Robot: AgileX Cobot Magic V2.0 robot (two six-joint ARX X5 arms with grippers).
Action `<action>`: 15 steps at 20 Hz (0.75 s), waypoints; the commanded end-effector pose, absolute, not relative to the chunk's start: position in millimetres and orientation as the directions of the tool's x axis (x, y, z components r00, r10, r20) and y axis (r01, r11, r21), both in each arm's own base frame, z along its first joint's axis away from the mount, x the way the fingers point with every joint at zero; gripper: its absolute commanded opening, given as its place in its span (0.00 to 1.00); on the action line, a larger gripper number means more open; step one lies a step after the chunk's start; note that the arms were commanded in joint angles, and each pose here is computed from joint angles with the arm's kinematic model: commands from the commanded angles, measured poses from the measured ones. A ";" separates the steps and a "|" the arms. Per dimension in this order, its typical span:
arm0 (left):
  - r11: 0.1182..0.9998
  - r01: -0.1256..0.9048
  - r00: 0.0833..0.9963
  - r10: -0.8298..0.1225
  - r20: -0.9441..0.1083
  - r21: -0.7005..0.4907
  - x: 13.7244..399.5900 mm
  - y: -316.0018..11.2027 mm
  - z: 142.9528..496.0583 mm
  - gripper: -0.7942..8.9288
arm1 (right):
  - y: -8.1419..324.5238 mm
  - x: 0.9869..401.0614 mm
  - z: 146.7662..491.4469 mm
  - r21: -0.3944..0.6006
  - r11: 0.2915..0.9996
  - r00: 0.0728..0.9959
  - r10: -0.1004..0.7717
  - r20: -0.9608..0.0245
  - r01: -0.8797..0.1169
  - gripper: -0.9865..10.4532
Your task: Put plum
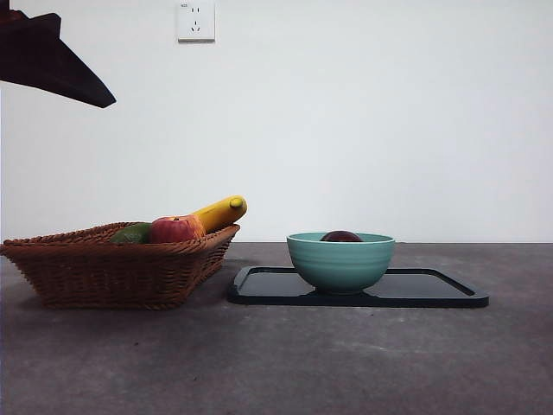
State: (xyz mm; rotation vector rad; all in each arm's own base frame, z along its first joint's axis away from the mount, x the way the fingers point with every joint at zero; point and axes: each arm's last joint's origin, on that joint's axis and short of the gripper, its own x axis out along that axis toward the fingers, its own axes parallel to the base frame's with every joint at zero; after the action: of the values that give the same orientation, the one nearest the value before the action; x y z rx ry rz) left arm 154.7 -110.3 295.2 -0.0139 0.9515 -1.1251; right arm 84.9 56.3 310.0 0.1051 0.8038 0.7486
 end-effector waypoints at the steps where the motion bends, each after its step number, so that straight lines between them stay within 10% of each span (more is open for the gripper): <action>1: 0.460 0.764 0.095 -0.773 -0.627 -0.452 155.1 -112.1 298.0 0.53 | 57.4 85.5 310.7 0.365 0.738 0.453 0.651 -0.610 -0.568 0.28; 15: 0.501 0.753 0.226 -0.805 -0.548 -0.426 167.1 -124.4 314.8 0.53 | 57.4 85.5 310.7 0.370 0.739 0.453 0.651 -0.610 -0.563 0.28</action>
State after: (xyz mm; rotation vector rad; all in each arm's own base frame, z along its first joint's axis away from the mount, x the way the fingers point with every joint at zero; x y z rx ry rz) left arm 163.9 -120.9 307.2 -0.0542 0.8214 -1.0824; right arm 84.9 56.3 310.0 0.1123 0.8069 0.7455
